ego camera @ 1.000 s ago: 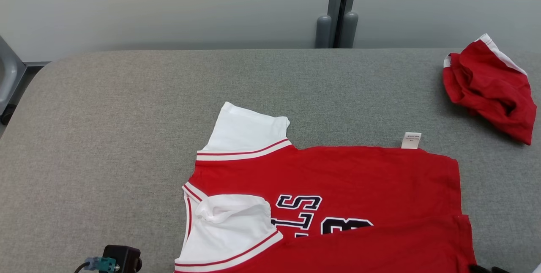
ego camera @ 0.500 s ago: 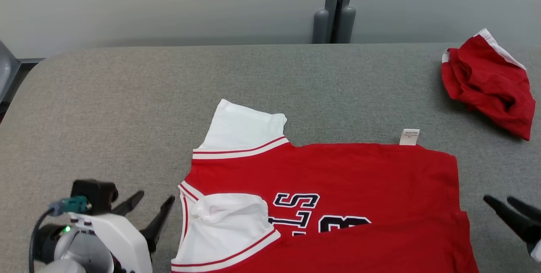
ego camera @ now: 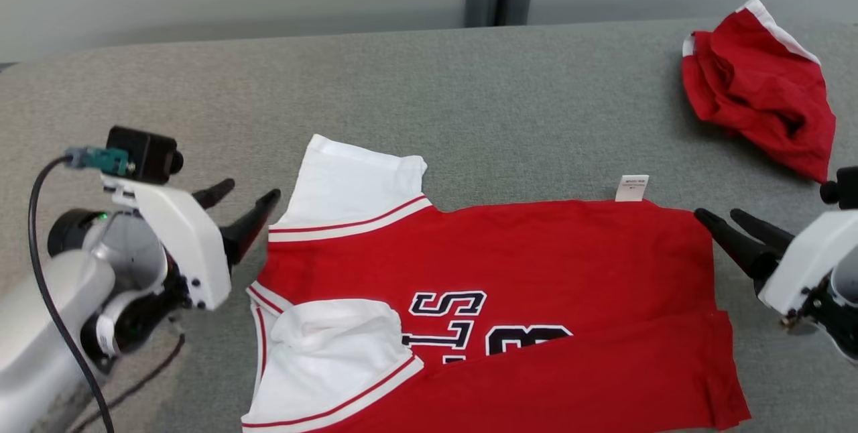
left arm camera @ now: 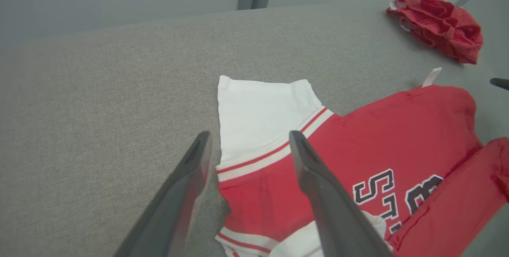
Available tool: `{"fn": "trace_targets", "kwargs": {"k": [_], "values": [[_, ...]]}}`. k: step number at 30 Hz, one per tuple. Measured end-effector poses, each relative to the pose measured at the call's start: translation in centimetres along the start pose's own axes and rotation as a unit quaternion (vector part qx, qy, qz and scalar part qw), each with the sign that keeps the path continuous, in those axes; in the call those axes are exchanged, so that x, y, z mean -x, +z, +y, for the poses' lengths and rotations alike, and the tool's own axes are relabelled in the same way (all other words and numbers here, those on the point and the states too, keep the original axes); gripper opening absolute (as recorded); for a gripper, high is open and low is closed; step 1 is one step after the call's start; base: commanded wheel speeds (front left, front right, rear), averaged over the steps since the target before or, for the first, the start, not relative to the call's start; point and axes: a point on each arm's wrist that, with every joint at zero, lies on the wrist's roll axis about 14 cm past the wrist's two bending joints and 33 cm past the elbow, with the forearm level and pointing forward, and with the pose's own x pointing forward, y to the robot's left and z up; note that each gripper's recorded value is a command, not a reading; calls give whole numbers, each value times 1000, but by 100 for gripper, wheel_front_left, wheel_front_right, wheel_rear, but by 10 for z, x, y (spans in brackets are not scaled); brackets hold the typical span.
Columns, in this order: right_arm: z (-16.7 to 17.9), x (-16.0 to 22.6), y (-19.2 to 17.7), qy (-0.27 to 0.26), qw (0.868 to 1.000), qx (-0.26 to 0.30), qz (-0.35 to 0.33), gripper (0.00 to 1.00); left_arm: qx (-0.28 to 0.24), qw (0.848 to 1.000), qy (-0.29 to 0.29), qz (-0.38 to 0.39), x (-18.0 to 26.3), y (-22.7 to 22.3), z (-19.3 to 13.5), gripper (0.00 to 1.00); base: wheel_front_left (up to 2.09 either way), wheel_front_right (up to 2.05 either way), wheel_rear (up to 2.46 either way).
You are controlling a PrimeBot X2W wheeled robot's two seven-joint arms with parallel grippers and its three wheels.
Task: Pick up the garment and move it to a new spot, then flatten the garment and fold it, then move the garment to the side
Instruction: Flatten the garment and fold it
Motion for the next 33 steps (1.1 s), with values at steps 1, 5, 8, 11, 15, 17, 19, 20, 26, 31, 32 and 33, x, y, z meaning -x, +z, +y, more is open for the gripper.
{"fn": "trace_targets", "kwargs": {"k": [1,5,8,11,15,17,19,20,26,31,32,33], "values": [[-1,-3,1,-3,1000,1,3,100,-4,1000,-4,11,-6,0,0,100,0,0,0],[-8,-12,2,-17,1000,5,21,100,-3,999,-13,38,-30,8,8,100,0,0,0],[-13,-19,1,-26,999,4,34,100,1,998,-20,66,-46,5,11,100,0,0,0],[-20,-24,-1,-37,998,2,47,100,-2,995,-19,94,-61,0,20,100,0,0,0],[-25,-31,-4,-43,997,1,57,100,-8,994,-35,103,-83,3,20,100,0,0,0],[-28,-35,-7,-46,997,-1,62,100,-14,993,-37,109,-94,3,22,100,0,0,0],[-31,-38,-13,-48,996,-7,72,100,-13,993,-38,113,-104,3,25,100,0,0,0],[-32,-40,-17,-48,996,-10,77,100,-12,992,-40,118,-109,1,26,100,0,0,0],[-35,-47,-23,-50,995,-22,81,100,-11,988,-46,145,-131,-12,29,100,0,0,0],[-34,-51,-24,-46,995,-26,82,100,-4,984,-50,172,-137,-23,30,100,0,0,0],[-31,-52,-24,-42,995,-26,82,100,-2,983,-50,178,-138,-26,31,100,0,0,0],[-29,-54,-23,-38,996,-26,81,100,0,982,-50,180,-138,-27,32,100,0,0,0]]}}
